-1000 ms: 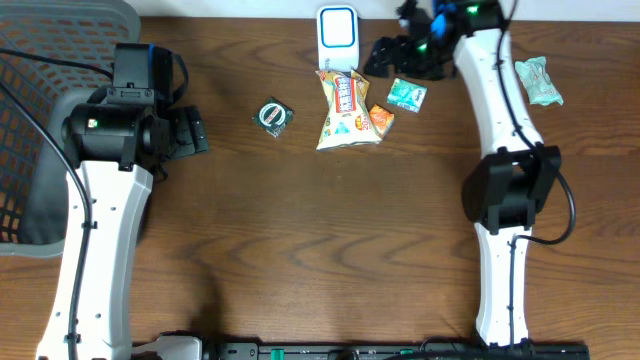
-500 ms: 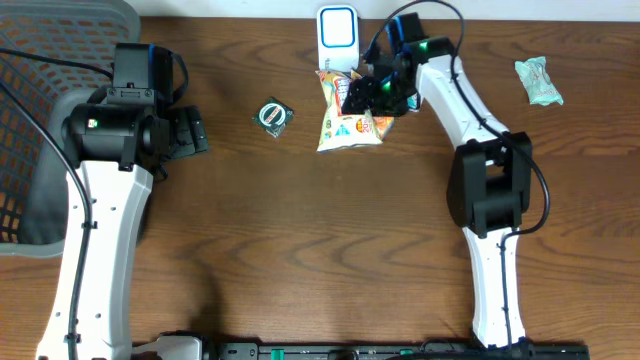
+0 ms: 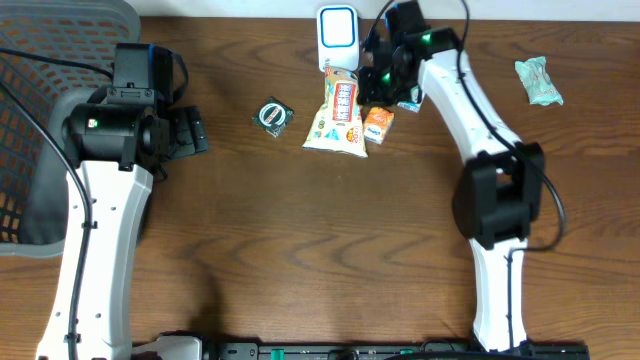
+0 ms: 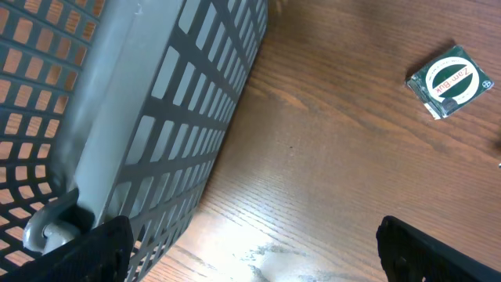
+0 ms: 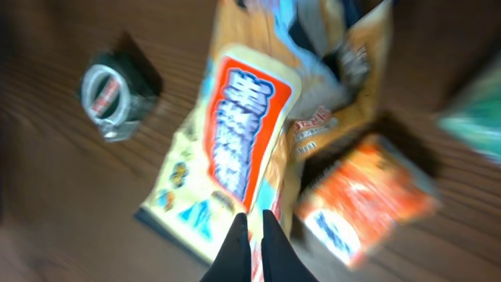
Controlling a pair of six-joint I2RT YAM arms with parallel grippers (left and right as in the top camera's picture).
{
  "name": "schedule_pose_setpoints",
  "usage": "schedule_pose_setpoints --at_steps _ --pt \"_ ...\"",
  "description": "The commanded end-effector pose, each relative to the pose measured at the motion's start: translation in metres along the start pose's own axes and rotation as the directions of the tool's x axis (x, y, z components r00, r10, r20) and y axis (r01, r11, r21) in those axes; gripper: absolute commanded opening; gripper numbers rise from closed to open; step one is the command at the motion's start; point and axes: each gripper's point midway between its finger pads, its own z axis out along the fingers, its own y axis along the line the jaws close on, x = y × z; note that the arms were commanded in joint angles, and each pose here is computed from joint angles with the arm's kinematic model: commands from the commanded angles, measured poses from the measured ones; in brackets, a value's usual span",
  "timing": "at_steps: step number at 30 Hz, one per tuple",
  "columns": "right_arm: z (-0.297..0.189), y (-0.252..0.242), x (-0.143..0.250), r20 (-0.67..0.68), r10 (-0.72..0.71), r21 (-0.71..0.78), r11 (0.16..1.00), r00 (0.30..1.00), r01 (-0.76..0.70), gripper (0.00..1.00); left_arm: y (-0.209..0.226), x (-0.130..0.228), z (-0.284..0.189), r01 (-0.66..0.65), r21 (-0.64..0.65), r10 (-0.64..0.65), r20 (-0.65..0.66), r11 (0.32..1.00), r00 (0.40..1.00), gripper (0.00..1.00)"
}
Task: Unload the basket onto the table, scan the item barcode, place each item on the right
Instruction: 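Move the right gripper to the yellow snack bag and grasp it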
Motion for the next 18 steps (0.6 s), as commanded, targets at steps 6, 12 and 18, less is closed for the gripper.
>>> schedule_pose_setpoints --at_steps 6,12,18 --pt "-0.052 0.033 -0.012 0.120 -0.151 0.221 0.968 0.981 0.122 0.08 0.005 -0.003 -0.004 0.015 -0.015 -0.014 0.016 1.000 1.000 0.98" --pt "-0.017 0.034 -0.027 0.150 -0.185 0.249 0.958 0.971 0.144 0.20 0.005 -0.003 -0.004 0.015 -0.015 -0.014 0.016 1.000 1.000 0.98" --pt "0.037 0.001 -0.025 0.113 -0.125 0.313 0.946 0.986 0.084 0.14 0.005 -0.003 -0.004 0.015 -0.015 -0.015 0.016 1.000 1.000 0.98"
